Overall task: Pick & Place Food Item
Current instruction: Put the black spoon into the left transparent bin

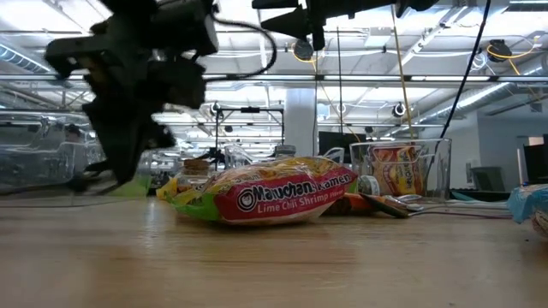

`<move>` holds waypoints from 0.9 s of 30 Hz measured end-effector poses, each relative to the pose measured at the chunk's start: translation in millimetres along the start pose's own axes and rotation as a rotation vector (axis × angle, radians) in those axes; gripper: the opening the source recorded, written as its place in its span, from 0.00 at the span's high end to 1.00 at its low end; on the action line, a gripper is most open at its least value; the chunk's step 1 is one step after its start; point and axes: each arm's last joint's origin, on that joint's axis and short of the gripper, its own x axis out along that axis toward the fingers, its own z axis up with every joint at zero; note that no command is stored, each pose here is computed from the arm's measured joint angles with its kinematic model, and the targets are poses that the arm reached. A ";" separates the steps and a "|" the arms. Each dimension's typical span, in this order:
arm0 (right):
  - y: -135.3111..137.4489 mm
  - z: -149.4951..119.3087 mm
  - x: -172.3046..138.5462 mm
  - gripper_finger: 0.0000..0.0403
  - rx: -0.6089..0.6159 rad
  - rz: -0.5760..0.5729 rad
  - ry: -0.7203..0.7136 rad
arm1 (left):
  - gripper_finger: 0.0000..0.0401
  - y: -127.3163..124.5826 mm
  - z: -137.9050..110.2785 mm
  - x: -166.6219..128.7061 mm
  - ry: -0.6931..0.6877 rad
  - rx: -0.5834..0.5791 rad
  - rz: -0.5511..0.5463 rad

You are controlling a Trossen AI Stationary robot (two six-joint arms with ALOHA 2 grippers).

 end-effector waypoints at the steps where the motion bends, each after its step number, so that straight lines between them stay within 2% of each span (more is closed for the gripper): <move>1: -0.7 0.1 0.1 0.47 0.000 -0.002 0.000 | 0.98 -1.7 4.2 -4.8 -0.005 0.016 0.017; 11: -2.1 -1.4 0.3 0.47 -0.004 -0.009 0.016 | 0.97 -18.3 41.5 -56.0 -0.083 0.151 0.195; 17: -2.2 0.3 -0.2 0.47 -0.028 -0.008 0.008 | 0.98 -14.6 53.6 -89.1 -0.084 0.184 0.306; 23: -3.5 21.4 -15.5 0.47 -0.068 -0.006 -0.047 | 0.99 -7.1 61.7 -132.4 -0.067 0.208 0.457; 27: -6.7 36.6 -30.6 0.47 -0.065 -0.013 -0.064 | 0.98 -3.6 69.7 -167.3 -0.126 0.205 0.512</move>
